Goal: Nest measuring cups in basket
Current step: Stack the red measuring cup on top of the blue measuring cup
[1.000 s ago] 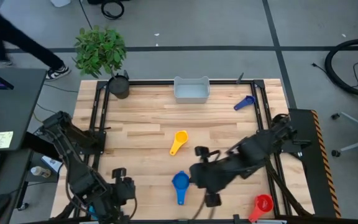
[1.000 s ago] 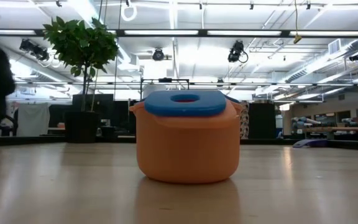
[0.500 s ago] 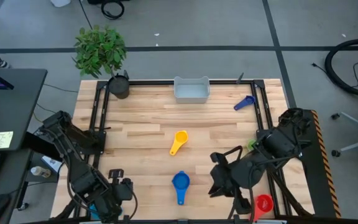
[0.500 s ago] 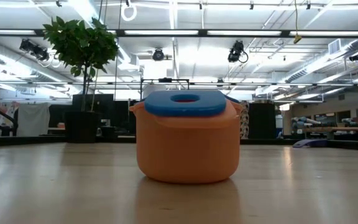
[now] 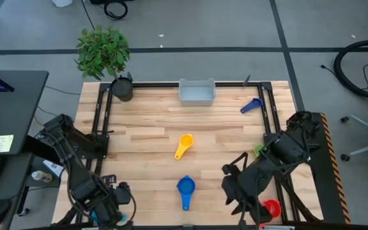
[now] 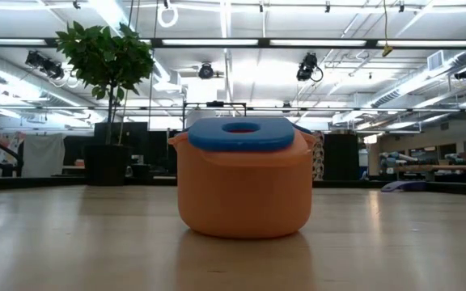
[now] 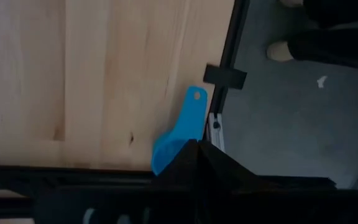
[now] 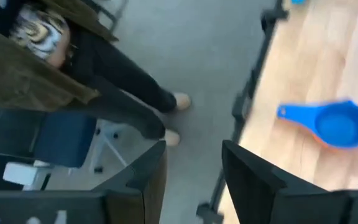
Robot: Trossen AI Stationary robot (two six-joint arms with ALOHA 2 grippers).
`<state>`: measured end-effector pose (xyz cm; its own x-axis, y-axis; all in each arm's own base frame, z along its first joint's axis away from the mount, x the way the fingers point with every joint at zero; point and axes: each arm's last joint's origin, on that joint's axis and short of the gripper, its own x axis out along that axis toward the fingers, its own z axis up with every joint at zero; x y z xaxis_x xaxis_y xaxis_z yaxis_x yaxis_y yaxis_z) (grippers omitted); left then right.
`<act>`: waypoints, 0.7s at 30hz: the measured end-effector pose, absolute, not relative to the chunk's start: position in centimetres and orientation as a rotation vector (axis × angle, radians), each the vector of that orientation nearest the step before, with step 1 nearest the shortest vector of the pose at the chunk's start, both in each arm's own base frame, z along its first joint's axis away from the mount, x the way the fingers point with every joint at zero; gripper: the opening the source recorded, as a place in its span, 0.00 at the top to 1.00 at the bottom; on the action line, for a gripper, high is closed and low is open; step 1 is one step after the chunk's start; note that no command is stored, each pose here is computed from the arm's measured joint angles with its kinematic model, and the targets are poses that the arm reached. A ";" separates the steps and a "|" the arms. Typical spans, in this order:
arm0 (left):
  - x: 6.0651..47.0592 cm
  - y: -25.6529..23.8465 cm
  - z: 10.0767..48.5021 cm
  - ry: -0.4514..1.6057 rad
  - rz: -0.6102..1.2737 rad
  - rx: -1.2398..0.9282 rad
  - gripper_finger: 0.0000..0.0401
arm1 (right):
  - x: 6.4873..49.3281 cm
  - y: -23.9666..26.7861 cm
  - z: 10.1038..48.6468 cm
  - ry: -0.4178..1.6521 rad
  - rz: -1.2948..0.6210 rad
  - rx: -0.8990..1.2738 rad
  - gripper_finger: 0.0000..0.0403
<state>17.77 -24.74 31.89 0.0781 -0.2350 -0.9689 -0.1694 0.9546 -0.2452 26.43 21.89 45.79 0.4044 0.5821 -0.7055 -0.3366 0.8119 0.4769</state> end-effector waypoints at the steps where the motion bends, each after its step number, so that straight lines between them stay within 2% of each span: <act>1: 17.7 -24.8 31.9 1.501 -0.043 -0.335 0.96 | 26.0 21.9 45.5 1.046 0.567 0.280 0.61; 6: 17.6 -24.8 31.9 1.489 -0.021 -0.344 0.96 | 23.8 22.0 44.3 1.276 0.450 0.292 0.63; 13: 17.8 -24.7 31.9 1.451 0.003 -0.333 0.96 | 22.2 23.7 43.5 1.351 0.433 0.276 0.64; 21: 17.8 -24.7 31.9 1.435 0.011 -0.326 0.96 | 20.4 26.7 38.3 1.538 0.278 0.194 0.64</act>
<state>17.79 -24.71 31.88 0.1434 -0.1867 -0.9719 -0.2022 0.9558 -0.2135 20.37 26.75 38.28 0.0106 0.2974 -0.9547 -0.0561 0.9534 0.2964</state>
